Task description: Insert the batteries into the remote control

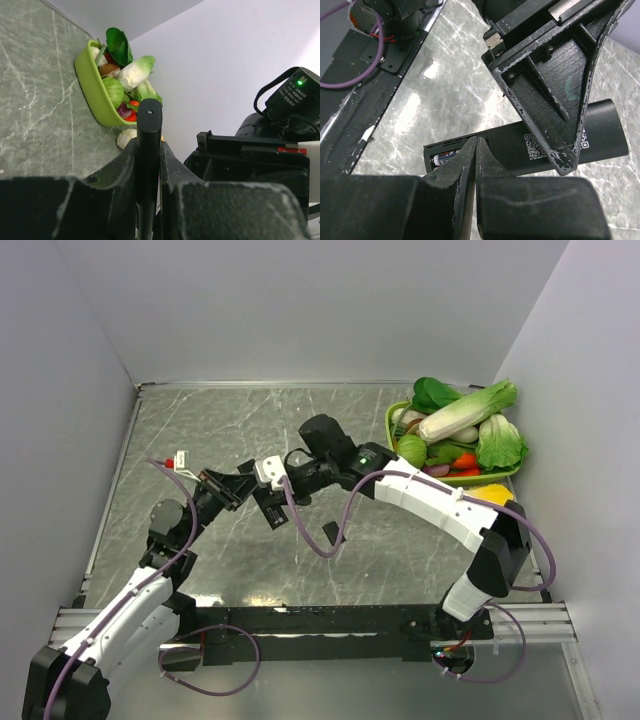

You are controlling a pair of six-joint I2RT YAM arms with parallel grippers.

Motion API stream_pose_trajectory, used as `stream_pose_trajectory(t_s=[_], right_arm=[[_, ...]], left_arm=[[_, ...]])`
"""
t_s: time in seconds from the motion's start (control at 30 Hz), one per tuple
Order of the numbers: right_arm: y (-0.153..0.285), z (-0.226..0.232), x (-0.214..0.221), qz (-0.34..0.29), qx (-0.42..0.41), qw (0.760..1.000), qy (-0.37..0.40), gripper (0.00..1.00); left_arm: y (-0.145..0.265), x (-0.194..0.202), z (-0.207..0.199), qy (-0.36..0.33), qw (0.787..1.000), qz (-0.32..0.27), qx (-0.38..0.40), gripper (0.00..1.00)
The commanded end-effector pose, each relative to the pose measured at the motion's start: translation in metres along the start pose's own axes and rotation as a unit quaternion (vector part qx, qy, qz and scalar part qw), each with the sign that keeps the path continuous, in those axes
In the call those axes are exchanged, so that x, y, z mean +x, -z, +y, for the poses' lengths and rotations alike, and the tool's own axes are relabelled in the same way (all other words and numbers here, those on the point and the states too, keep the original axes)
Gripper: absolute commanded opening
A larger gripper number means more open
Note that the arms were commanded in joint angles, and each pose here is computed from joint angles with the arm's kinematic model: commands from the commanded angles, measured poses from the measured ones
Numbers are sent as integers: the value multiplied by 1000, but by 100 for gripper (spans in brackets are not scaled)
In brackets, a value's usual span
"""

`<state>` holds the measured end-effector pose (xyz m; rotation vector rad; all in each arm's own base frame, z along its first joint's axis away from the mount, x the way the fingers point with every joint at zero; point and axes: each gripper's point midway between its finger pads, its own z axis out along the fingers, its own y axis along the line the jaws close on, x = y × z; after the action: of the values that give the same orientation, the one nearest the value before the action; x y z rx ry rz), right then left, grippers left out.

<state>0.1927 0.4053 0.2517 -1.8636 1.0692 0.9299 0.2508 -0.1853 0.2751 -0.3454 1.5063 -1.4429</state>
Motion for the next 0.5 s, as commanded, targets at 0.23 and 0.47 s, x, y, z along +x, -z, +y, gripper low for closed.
stream_pose_trajectory(t_s=[0.23,0.47], right_arm=[[-10,24,66,42,37,998,-25,9],[-15,12,101,105,117,987,21,11]], left_arm=[[9,-37,-87,6,987,-69,148,2],[11,-39,-93,14,985,-72,157,2]])
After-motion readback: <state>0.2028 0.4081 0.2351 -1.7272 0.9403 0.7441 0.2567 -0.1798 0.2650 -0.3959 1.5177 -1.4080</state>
